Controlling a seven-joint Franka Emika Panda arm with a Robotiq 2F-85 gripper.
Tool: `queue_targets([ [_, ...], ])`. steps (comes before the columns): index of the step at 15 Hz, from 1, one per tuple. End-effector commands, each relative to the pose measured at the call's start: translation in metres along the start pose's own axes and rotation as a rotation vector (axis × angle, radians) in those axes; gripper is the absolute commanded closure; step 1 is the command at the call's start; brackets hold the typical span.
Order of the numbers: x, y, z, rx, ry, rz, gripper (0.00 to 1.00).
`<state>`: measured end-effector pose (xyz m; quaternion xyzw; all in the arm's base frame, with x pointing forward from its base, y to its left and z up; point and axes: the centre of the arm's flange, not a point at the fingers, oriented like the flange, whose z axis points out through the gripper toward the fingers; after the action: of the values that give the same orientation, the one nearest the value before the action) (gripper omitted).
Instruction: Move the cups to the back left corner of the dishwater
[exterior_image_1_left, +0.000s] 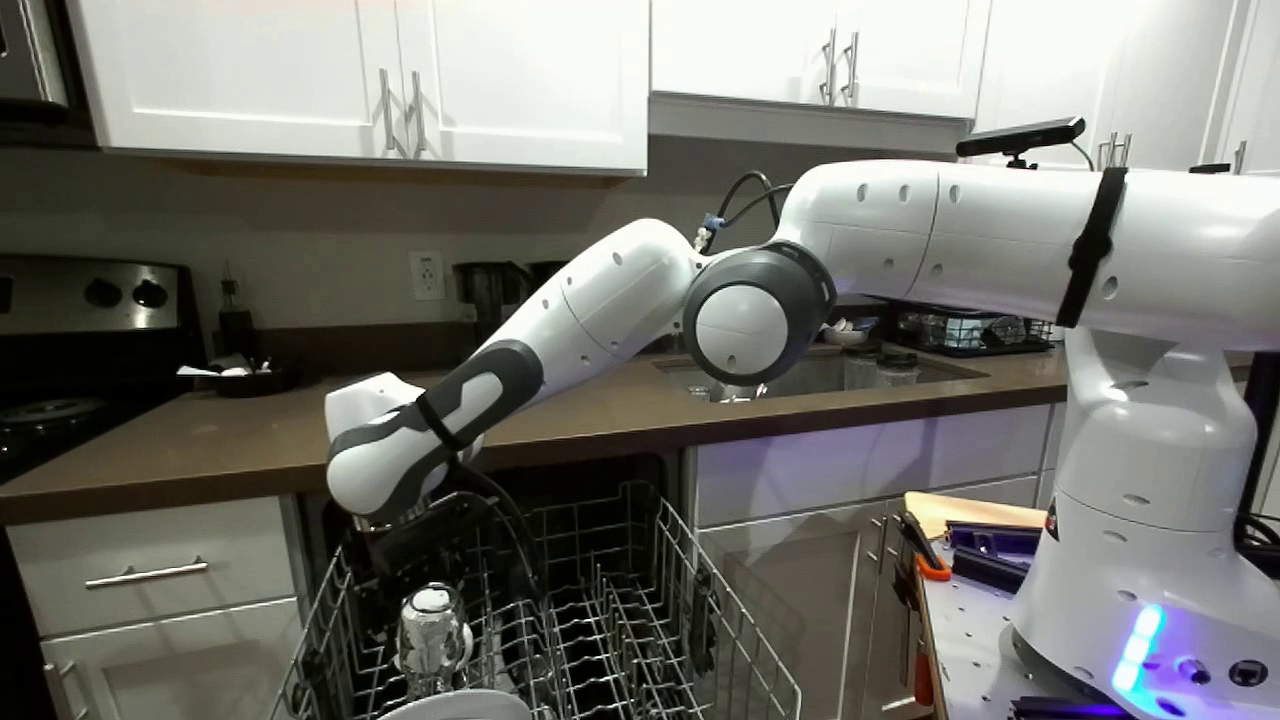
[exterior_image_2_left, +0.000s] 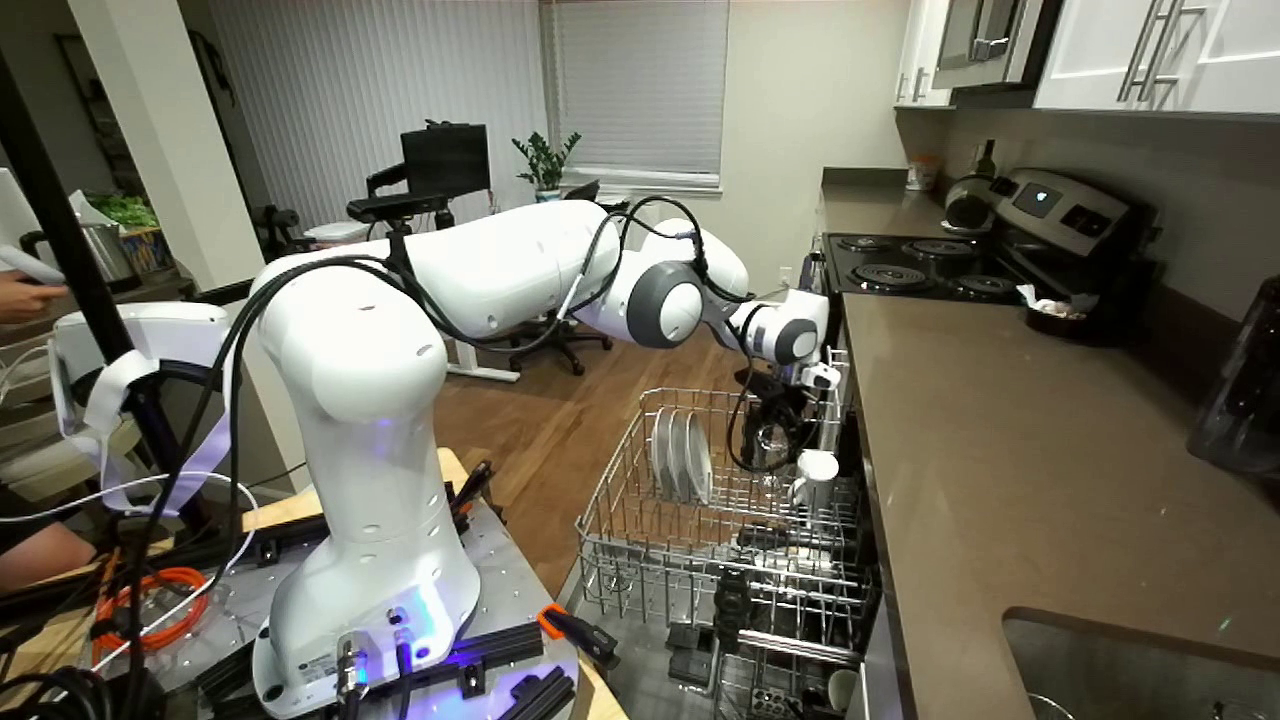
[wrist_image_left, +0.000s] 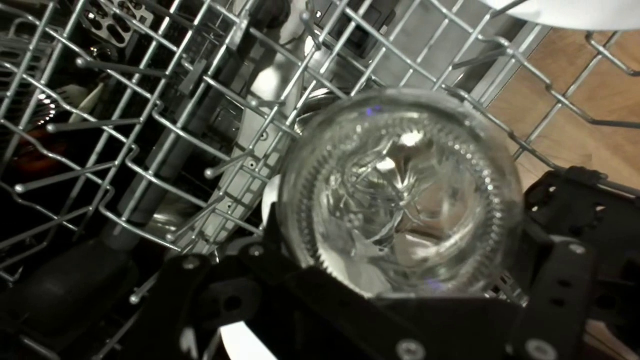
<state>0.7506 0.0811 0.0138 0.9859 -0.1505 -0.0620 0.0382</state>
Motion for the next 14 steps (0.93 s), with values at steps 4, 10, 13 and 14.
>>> queue_targets([
  [4,0.008,0.000,-0.026,-0.032,-0.002,-0.016,0.00],
  [10,0.006,0.006,-0.047,-0.044,-0.002,-0.005,0.00],
  [13,0.005,0.008,-0.060,-0.053,0.006,0.004,0.00],
  [14,0.004,0.010,-0.064,-0.054,0.008,0.006,0.00],
])
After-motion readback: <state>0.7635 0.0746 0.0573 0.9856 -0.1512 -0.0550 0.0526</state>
